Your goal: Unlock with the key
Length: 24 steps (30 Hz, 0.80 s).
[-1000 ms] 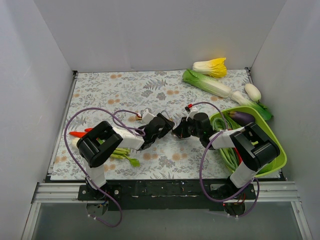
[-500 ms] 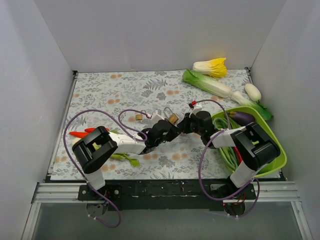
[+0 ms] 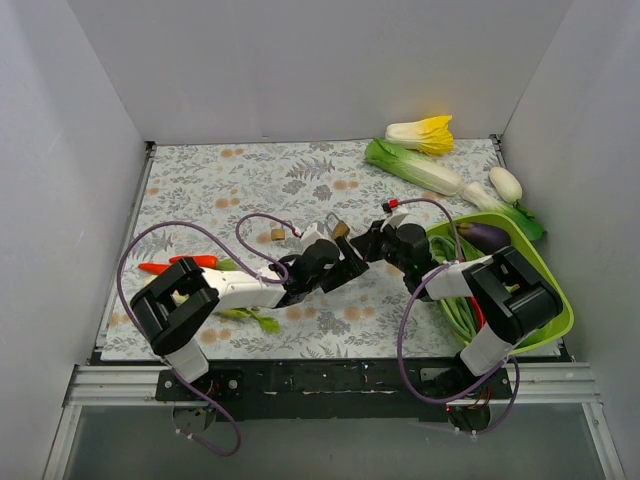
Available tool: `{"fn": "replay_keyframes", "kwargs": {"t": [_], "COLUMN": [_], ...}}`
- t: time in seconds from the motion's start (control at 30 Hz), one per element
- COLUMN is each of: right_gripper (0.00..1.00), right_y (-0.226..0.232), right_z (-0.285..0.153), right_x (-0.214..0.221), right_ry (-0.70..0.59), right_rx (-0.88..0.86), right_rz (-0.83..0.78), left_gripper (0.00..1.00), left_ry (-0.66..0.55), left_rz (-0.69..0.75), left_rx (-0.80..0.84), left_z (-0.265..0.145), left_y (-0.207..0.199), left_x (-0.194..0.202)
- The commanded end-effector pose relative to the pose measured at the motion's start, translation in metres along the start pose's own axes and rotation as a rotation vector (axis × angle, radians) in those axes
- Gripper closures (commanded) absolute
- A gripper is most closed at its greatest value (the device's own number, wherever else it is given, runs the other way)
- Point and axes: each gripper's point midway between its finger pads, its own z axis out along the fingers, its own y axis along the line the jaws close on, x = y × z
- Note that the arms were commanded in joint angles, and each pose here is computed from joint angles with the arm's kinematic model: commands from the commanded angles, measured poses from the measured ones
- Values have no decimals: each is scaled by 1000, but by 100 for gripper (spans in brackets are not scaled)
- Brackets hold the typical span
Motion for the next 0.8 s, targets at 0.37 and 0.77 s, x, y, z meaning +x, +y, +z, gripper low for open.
{"fn": "replay_keyframes", "kwargs": {"t": [0.37,0.77], "right_gripper": [99,99], "right_y": [25,3], "right_z": [-13,-42], "right_x": [-27,-13], "right_ry": [-135,-70], "right_rx": [-103,-32], "right_rz": [-6,73], "left_gripper": [2,4], "left_ry": [-86,22], "left_rz": [30,503], "left_rx": [164,73], "left_z": [-29,29], "left_y": [-21,-5], "left_x": [-78,-119]}}
